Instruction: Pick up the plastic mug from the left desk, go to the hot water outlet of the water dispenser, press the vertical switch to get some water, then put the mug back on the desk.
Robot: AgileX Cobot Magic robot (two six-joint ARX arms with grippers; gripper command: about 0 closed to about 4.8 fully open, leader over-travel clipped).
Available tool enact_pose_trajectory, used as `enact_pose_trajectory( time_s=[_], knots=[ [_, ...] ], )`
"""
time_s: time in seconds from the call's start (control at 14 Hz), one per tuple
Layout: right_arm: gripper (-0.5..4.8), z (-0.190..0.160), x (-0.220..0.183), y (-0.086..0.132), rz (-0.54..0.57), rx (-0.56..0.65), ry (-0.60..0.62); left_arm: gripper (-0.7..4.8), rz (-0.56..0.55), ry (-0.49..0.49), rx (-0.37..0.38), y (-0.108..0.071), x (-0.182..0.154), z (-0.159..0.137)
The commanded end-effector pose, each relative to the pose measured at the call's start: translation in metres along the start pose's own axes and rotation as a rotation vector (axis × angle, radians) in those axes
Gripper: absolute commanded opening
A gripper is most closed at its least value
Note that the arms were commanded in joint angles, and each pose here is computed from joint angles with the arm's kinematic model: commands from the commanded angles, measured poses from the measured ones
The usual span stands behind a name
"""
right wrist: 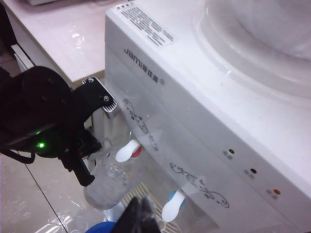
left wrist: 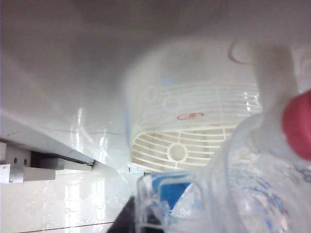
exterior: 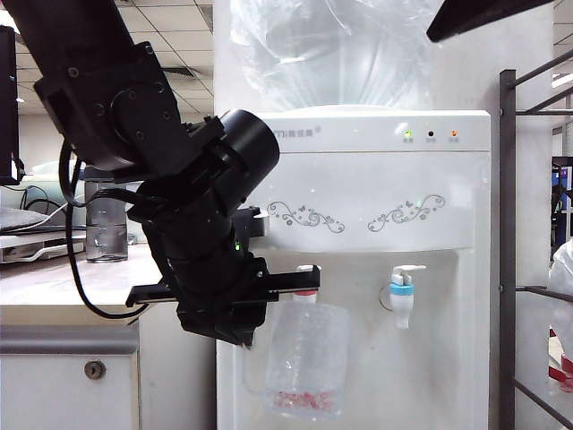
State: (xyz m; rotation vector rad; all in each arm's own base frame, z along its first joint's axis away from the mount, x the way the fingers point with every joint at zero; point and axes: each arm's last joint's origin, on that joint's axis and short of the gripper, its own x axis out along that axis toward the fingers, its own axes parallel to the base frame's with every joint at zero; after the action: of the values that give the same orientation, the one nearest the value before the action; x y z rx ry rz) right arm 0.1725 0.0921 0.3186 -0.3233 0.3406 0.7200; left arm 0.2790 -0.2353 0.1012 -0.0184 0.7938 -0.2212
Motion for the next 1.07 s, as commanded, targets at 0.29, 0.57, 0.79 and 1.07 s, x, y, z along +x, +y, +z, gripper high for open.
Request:
enact_pose_trajectory(
  time_s=[0.29, 0.57, 0.79, 1.07],
  knots=[
    [-0.08, 0.006, -0.01, -0.001, -0.024, -0.009, -0.072, -0.05, -0.075, 0.157, 0.068, 0.005, 0.005, -0.035],
    [-0.08, 0.006, -0.011, -0.001, -0.033, -0.009, -0.073, -0.05, -0.176, 0.117, 0.106, -0.006, -0.024, -0.043],
    [-0.08, 0.013, -0.031, 0.001, -0.054, -0.001, -0.154, -0.05, -0.252, -0.098, 0.099, 0.006, -0.123, -0.022],
    [-0.08, 0.014, -0.037, 0.002, -0.061, -0.007, -0.18, -0.05, -0.115, -0.28, 0.093, 0.031, -0.183, -0.002]
  ],
)
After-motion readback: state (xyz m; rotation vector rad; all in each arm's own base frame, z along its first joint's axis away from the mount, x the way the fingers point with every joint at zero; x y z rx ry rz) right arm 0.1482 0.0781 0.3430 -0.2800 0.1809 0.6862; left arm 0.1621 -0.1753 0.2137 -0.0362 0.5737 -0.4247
